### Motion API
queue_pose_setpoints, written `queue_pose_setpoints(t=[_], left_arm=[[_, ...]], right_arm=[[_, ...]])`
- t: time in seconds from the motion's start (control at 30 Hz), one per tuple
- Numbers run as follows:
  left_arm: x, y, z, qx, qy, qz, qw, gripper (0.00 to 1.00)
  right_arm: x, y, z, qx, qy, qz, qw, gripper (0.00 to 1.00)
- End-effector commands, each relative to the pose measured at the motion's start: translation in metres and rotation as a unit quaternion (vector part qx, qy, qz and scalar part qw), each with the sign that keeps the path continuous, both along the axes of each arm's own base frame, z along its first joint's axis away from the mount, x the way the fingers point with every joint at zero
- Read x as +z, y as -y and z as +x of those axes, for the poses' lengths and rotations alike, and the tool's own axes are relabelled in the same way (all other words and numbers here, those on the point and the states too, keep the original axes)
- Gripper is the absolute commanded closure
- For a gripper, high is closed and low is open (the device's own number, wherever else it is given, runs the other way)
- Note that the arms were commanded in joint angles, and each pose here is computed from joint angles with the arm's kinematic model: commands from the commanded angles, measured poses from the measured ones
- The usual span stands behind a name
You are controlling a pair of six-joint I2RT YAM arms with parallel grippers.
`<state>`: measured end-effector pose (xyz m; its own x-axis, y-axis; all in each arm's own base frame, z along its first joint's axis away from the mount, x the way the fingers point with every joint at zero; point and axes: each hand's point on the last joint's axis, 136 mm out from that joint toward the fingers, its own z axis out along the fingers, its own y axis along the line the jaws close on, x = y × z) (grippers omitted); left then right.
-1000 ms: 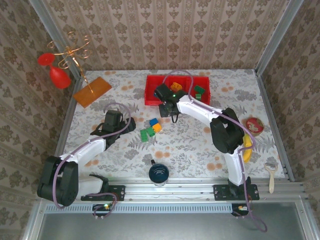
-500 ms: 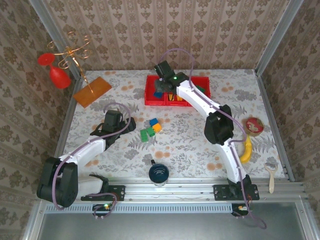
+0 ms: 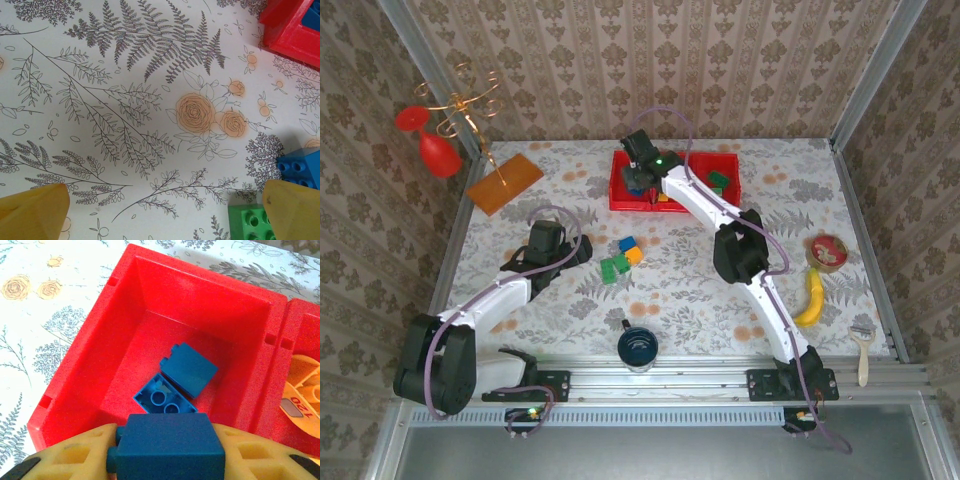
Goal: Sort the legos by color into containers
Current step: Place the lego in the container.
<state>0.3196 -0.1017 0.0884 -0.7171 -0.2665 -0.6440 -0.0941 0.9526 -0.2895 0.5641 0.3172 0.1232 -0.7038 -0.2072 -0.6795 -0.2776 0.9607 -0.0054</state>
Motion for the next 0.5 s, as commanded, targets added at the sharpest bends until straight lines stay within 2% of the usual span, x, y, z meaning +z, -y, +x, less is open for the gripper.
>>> queue_pose_setpoints(t=[0.0, 0.07, 0.23, 0.47], left_arm=[[0.004, 0.0, 0.001, 0.002, 0.002, -0.007, 1.0, 0.0], [0.004, 0.0, 0.001, 0.001, 0.002, -0.007, 1.0, 0.0], [0.005, 0.0, 0.001, 0.001, 0.002, -0.008, 1.0, 0.0], [0.006, 0.0, 0.001, 0.002, 0.004, -0.007, 1.0, 0.0]], right_arm=[[0.002, -0.005, 0.011, 0.015, 0.016, 0.006, 1.0, 0.51], [0.002, -0.005, 0.011, 0.016, 0.014, 0.004, 1.0, 0.44], [0.011, -0.005, 0.01, 0.02, 0.018, 0.005, 1.0, 0.34], [0.04, -0.004, 0.002, 0.025, 0.025, 0.014, 0.999, 0.31]])
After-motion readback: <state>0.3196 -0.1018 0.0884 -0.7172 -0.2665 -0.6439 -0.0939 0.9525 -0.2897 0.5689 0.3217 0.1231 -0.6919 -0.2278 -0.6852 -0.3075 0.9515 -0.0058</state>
